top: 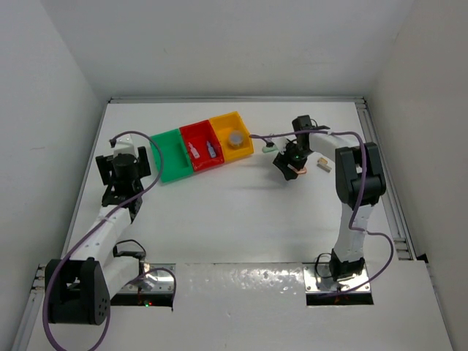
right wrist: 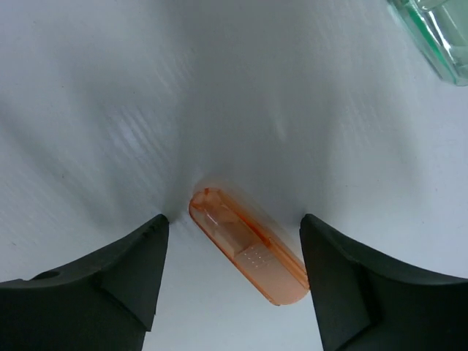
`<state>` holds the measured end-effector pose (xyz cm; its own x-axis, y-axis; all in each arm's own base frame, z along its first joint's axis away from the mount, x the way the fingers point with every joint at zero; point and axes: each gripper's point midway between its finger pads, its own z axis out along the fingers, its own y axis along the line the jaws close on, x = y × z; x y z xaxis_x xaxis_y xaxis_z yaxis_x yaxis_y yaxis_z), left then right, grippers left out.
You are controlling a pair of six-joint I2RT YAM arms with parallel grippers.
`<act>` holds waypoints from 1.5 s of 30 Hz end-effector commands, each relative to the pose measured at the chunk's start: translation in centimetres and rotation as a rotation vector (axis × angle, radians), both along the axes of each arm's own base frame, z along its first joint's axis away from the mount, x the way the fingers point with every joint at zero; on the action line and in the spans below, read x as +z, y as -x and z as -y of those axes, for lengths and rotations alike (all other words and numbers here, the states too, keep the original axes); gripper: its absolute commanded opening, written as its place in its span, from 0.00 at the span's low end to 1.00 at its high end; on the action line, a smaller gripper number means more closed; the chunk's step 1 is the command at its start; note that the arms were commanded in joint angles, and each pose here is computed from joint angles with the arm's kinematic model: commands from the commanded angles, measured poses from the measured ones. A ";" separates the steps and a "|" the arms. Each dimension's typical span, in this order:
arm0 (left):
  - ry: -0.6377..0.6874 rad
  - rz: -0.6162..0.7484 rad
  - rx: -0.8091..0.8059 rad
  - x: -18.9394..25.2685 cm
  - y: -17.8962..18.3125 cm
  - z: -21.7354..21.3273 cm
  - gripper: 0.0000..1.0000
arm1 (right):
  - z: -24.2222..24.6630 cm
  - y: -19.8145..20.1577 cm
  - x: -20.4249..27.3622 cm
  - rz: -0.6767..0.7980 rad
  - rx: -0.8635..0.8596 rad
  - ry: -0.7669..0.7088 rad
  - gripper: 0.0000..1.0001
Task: Sort the stationery into containers
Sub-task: Pick up the stationery from the center of the board, then place the stationery in the storage box.
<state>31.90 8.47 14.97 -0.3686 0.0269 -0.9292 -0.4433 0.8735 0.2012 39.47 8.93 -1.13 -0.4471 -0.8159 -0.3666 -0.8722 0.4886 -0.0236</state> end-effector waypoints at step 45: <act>-0.124 0.067 0.036 4.3 4.8 -1.8 0.98 | -34.7 -13.2 14.5 0.468 -0.457 -0.780 0.00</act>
<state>27.13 9.99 18.55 -0.3441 0.1607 -0.9251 -0.4473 0.8382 0.3120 51.97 42.12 8.96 -0.4221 -0.1389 -0.8958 -0.5887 0.7934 0.1544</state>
